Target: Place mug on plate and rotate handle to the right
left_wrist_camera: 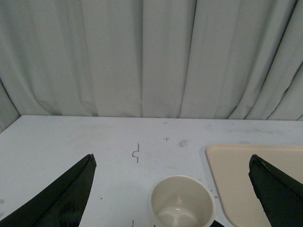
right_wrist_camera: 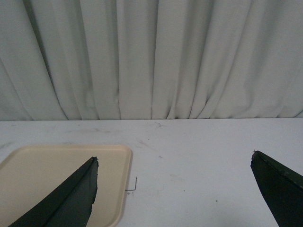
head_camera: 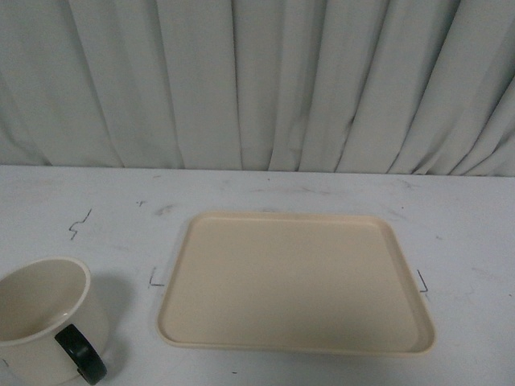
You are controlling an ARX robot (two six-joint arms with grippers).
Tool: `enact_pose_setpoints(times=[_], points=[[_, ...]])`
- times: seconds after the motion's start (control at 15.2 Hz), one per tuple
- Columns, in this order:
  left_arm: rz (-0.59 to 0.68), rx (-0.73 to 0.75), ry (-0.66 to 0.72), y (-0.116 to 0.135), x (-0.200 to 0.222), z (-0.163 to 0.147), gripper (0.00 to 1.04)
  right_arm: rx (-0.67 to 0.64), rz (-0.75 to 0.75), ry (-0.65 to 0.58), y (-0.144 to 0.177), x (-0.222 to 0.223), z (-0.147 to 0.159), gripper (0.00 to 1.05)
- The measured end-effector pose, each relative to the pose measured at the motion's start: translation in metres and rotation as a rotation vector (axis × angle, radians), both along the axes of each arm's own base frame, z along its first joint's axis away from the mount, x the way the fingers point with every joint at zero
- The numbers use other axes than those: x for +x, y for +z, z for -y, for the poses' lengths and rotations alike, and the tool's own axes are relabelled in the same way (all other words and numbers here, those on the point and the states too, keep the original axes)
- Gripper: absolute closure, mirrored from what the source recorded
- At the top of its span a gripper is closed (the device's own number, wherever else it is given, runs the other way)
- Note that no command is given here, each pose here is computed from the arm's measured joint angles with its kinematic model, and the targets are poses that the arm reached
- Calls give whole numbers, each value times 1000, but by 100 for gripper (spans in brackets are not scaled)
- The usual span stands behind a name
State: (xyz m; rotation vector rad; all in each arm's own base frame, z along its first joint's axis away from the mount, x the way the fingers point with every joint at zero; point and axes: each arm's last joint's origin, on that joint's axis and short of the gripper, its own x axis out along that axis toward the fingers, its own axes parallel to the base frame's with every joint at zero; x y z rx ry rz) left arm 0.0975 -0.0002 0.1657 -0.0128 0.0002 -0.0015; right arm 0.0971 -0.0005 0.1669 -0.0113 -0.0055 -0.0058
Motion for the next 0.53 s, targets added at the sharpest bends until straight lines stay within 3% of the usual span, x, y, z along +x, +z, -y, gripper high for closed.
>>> enact_pose_setpoints(times=[0.53], points=[[0, 0, 0, 0, 0, 0, 7, 0, 0, 0, 0, 0, 0, 6]])
